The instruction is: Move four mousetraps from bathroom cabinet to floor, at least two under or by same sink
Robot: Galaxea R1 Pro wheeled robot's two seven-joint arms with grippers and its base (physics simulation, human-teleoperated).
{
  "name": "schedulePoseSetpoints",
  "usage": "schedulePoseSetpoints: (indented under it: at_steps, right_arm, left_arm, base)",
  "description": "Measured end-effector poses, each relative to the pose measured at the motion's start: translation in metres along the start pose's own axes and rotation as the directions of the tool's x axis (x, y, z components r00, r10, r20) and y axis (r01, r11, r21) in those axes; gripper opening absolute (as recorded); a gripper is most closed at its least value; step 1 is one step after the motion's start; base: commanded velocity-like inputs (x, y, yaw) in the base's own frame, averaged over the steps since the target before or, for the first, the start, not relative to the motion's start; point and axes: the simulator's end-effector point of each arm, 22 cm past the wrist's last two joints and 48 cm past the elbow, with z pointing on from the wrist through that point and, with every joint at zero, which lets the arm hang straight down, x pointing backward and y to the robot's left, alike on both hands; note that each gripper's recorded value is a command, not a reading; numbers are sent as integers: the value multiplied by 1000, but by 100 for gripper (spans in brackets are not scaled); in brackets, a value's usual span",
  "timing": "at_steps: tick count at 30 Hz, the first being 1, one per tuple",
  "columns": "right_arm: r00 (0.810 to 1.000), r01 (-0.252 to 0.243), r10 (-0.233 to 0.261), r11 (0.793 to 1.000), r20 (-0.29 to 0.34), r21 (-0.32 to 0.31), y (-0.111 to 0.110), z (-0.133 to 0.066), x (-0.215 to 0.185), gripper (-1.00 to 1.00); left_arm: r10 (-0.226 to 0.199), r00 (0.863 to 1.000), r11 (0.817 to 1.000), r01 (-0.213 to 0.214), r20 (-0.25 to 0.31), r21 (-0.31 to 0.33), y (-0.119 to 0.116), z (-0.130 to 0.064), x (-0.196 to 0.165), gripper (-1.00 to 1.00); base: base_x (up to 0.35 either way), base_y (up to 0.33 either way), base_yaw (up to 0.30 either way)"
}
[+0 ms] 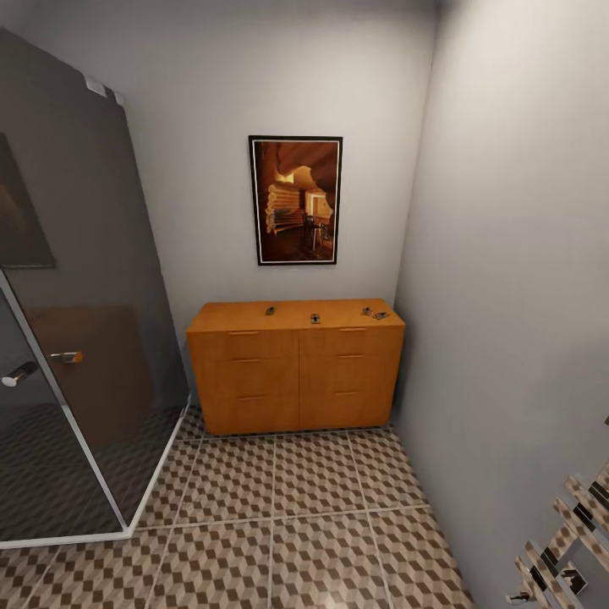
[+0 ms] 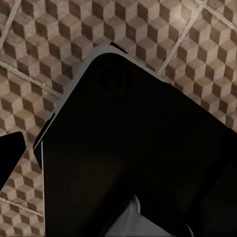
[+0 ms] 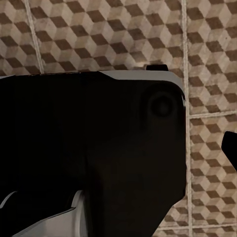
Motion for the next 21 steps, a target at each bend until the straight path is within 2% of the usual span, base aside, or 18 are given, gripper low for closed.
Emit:
schedulePoseSetpoints:
  at_steps: [16, 21]
  right_arm:
    - [1000, -6, 6, 1000, 0, -9, 8, 0, 0, 100]
    - [1000, -11, 11, 1000, 2, -3, 6, 0, -1, 100]
  left_arm:
    - [1, 997, 999, -5, -78, -53, 25, -5, 37, 100]
    - [-1, 997, 999, -3, -78, -53, 25, -5, 37, 100]
  base:
    - [0, 0, 0]
    - [0, 0, 0]
